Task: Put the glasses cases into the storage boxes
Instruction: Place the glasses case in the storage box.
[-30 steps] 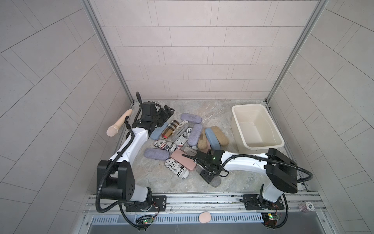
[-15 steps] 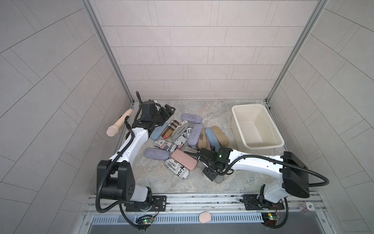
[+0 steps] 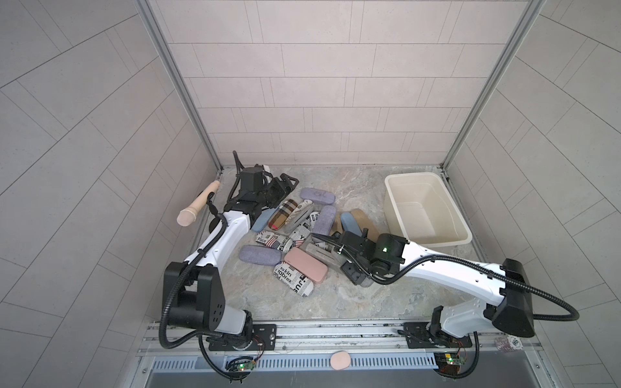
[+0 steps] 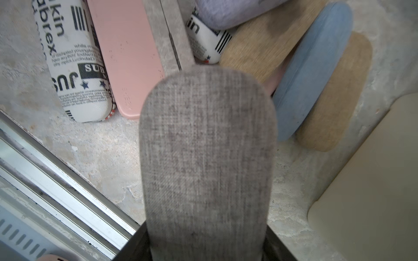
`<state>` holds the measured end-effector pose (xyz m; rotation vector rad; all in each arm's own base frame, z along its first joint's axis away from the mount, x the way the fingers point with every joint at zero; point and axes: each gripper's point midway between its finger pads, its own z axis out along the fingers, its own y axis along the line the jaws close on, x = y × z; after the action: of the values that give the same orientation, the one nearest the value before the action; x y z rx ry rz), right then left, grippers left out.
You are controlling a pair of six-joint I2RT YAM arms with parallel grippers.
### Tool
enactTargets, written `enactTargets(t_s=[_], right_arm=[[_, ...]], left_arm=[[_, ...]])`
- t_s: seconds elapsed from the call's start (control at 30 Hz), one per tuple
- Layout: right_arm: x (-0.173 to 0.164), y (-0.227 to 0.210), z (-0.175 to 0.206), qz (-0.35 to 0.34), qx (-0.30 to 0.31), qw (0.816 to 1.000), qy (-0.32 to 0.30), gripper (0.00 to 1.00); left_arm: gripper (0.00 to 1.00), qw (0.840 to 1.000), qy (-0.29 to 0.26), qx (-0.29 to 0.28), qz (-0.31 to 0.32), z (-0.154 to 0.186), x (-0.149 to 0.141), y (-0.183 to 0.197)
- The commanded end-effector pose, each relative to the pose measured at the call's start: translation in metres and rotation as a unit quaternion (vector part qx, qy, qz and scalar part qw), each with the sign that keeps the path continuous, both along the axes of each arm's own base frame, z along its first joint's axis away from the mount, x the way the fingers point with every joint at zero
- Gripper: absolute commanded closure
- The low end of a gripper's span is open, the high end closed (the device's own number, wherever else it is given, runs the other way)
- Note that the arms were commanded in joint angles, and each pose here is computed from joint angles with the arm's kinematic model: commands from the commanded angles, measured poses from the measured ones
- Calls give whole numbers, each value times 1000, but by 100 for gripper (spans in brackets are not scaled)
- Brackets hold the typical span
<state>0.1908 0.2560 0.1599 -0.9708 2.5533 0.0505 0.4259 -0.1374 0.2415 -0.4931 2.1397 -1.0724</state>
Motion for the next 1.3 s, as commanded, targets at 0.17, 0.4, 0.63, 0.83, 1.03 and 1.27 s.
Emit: enactTargets(t_s=[0.17, 0.4, 0.63, 0.83, 1.03, 1.27], right_arm=[[45, -27, 50, -35, 3, 998, -55, 48], [99, -67, 94, -88, 21, 990, -105, 49], [147, -118, 138, -158, 46, 973, -161, 50], [182, -163, 156, -225, 66, 954, -185, 51], [199, -211, 144, -286, 52, 939, -186, 51], [206, -255, 87, -340, 28, 928, -148, 51]], left_arm=[[15, 999, -31, -12, -19, 25, 1, -13], [15, 998, -35, -14, -39, 25, -3, -27], [15, 996, -26, -17, -78, 17, -12, -57], [16, 990, -17, -18, -140, 6, -27, -99], [16, 985, -9, -18, -172, -2, -37, -122], [16, 985, -5, -18, -174, -5, -37, -123]])
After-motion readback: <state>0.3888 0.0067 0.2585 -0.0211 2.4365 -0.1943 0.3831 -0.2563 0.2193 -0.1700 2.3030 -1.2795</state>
